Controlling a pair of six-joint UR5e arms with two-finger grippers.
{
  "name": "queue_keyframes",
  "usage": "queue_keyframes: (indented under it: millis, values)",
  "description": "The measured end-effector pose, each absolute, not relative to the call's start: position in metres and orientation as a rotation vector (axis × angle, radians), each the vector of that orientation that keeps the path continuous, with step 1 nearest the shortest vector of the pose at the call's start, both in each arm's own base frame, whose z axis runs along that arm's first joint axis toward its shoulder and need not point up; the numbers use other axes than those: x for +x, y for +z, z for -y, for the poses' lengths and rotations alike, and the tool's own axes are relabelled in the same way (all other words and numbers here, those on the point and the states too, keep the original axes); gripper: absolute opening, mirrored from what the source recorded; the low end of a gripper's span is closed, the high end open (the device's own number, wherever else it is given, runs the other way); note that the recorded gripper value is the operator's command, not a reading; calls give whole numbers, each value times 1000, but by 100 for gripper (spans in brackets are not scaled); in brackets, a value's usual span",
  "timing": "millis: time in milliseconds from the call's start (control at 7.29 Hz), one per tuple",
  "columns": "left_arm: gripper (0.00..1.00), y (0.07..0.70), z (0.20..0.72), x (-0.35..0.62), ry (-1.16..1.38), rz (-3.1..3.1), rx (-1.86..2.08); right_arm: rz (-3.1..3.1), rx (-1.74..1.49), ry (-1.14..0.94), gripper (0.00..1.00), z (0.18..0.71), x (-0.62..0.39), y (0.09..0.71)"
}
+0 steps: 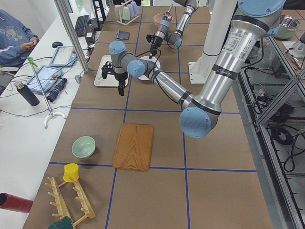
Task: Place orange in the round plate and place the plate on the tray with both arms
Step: 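Slide the plate with the right gripper onto the bear tray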
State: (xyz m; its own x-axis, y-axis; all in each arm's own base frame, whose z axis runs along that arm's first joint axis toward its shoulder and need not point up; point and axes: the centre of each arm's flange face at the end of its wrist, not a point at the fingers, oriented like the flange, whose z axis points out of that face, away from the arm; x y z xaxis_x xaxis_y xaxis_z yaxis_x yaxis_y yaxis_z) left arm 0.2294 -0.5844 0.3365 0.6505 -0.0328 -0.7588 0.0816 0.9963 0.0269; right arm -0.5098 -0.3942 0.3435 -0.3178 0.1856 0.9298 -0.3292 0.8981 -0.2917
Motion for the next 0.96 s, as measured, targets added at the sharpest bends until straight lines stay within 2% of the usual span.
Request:
queue_keyframes:
  millis: [411, 960]
  values:
    - [97, 328, 580, 224, -71, -858, 61, 1896, 164, 680, 0, 418, -498, 325]
    - [97, 312, 577, 201, -96, -859, 88, 1891, 281, 1033, 0, 475, -536, 306]
